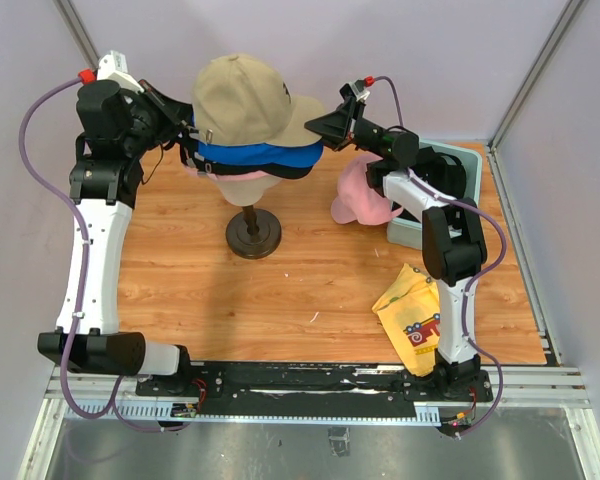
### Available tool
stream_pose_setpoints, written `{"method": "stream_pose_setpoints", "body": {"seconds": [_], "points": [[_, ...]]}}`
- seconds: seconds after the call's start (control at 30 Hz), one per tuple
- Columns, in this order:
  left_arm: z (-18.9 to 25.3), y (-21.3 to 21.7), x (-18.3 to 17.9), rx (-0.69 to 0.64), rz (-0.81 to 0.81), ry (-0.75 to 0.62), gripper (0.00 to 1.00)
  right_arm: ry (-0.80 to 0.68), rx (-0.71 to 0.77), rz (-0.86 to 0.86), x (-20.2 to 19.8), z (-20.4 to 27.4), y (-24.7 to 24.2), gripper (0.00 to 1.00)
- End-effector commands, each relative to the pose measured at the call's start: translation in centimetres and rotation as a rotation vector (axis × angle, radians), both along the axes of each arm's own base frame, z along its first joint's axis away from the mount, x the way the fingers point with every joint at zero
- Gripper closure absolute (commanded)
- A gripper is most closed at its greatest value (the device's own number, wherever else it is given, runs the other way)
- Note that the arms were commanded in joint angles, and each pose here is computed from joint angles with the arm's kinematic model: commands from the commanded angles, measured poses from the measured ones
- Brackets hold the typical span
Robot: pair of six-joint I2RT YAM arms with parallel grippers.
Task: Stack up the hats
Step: Stack the hat on the hat.
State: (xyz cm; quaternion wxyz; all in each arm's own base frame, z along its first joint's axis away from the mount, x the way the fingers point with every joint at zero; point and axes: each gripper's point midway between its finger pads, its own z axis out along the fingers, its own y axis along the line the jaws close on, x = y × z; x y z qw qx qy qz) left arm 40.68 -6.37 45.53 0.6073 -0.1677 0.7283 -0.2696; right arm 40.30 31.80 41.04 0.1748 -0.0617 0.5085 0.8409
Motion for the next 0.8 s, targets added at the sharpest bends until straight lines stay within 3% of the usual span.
{"method": "stream_pose_setpoints", "body": {"seconds": [0.0, 0.53, 0.77], "points": [[-1.2, -0.5, -0.1, 0.015, -0.042, 0.046, 1.00, 0.084, 0.006, 0.072, -0.4, 0.7, -0.4, 0.88], [0.1, 4.3, -1.9, 0.104, 0.212, 0.055, 0.99, 0.082, 0.005, 0.058, 0.1, 0.7, -0.8, 0.87], [-0.6, 5.4, -2.4, 0.141, 0.260, 0.084, 1.00, 0.098, 0.004, 0.045, 0.8, -0.1, -1.2, 0.81]]}}
